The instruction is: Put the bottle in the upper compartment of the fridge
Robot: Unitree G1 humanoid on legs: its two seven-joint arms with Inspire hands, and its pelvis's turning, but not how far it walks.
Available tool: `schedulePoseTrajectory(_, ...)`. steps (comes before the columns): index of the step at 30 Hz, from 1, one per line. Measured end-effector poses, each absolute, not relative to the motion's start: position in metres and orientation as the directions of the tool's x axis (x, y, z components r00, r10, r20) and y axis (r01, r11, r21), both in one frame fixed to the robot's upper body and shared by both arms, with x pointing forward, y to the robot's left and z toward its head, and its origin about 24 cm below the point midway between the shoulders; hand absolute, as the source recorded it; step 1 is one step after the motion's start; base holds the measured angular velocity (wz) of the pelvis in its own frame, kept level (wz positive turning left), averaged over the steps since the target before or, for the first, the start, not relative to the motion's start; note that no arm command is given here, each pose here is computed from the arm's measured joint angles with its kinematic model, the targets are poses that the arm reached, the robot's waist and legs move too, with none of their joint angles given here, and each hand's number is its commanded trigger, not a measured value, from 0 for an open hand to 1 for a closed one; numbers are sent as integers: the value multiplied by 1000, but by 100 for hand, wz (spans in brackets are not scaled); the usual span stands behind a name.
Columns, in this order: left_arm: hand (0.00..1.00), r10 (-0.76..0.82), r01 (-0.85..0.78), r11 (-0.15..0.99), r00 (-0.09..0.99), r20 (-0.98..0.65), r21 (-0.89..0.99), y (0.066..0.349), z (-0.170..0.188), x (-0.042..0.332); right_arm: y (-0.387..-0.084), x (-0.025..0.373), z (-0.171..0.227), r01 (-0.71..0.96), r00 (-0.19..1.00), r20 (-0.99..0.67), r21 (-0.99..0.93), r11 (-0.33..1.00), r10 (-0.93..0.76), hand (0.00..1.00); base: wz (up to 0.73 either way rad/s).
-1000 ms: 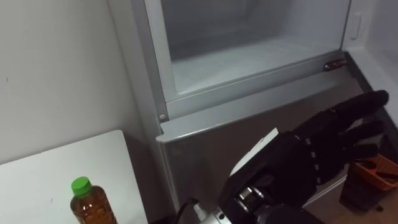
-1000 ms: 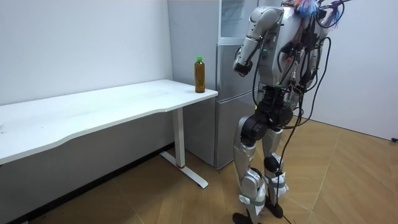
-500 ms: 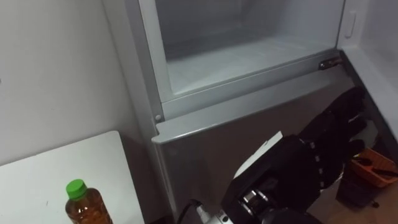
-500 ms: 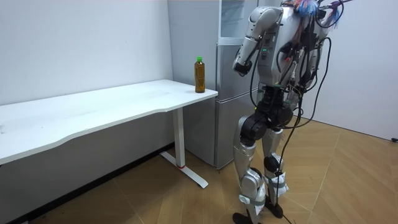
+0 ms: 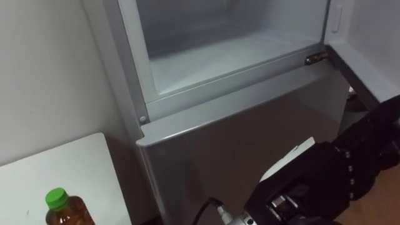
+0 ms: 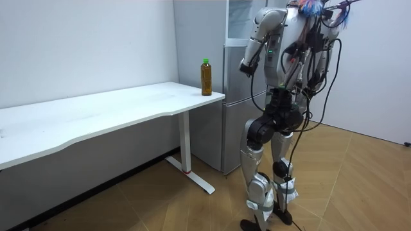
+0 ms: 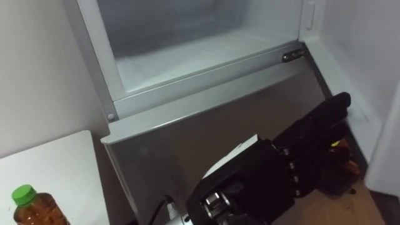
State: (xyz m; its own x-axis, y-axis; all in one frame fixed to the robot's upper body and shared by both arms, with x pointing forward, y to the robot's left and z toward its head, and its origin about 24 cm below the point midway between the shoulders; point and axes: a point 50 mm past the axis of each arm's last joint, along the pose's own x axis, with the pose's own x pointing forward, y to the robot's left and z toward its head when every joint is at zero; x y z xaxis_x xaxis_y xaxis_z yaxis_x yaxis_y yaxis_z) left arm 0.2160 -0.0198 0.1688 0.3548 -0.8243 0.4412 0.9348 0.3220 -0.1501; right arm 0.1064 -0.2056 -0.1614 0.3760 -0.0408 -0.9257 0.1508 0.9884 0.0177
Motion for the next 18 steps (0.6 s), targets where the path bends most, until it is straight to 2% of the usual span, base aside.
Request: schedulePoseTrajectory(18, 0, -862, 947, 292, 320, 393, -133, -25, 165, 220, -211, 108, -160, 230, 385, -921, 40, 972, -53, 0, -10)
